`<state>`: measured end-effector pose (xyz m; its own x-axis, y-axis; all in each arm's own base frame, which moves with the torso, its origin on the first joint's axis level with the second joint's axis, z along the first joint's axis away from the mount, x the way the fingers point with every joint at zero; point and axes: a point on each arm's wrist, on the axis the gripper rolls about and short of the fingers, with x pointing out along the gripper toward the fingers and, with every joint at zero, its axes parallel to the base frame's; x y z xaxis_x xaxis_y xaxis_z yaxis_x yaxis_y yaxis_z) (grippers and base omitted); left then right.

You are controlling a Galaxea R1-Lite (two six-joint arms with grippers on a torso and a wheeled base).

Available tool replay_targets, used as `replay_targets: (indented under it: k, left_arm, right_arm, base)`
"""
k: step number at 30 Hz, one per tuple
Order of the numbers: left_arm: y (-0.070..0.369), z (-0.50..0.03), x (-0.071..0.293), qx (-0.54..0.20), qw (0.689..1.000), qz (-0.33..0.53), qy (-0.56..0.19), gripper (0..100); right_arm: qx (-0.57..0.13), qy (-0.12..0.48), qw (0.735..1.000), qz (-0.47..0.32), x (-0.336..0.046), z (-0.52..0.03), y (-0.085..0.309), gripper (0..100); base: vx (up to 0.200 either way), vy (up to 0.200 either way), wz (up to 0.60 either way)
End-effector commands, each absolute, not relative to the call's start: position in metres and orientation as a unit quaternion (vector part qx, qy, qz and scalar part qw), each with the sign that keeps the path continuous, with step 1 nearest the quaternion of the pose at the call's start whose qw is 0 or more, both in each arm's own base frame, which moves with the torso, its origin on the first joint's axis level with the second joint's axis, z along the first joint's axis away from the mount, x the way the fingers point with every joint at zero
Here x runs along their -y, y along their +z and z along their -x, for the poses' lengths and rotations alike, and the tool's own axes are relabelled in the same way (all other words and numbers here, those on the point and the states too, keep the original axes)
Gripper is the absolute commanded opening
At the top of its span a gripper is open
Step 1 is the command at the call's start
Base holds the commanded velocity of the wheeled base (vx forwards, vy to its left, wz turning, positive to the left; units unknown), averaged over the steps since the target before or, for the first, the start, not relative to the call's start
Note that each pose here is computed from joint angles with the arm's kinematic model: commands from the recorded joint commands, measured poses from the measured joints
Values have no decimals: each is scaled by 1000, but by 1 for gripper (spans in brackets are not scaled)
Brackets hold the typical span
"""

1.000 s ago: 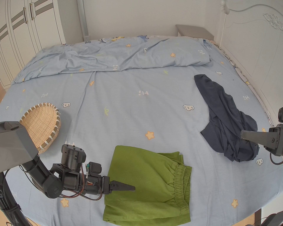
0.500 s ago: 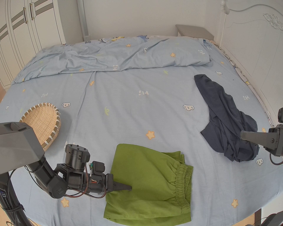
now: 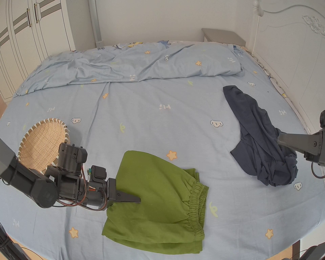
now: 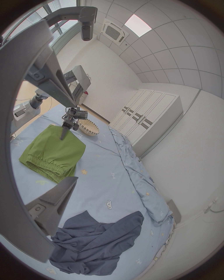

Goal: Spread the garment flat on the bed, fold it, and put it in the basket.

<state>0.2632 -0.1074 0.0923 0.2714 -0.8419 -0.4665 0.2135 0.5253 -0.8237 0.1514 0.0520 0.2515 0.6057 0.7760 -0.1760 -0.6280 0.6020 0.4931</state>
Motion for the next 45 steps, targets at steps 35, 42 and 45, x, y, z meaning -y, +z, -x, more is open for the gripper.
replay_targets:
  k: [35, 42, 45]
  left_arm:
    - [177, -278, 83, -442, 767, 238, -400, 0]
    - [177, -276, 87, -443, 764, 233, -407, 0]
    - [181, -277, 87, -438, 767, 232, -408, 0]
  right_arm:
    - [-227, 380, 870, -216, -44, -174, 240, 100]
    - [-228, 383, 869, -216, -44, -173, 240, 100]
    - [-228, 387, 867, -215, -45, -172, 240, 100]
  base:
    - [0, 131, 0]
    - [0, 114, 0]
    - [0, 0, 0]
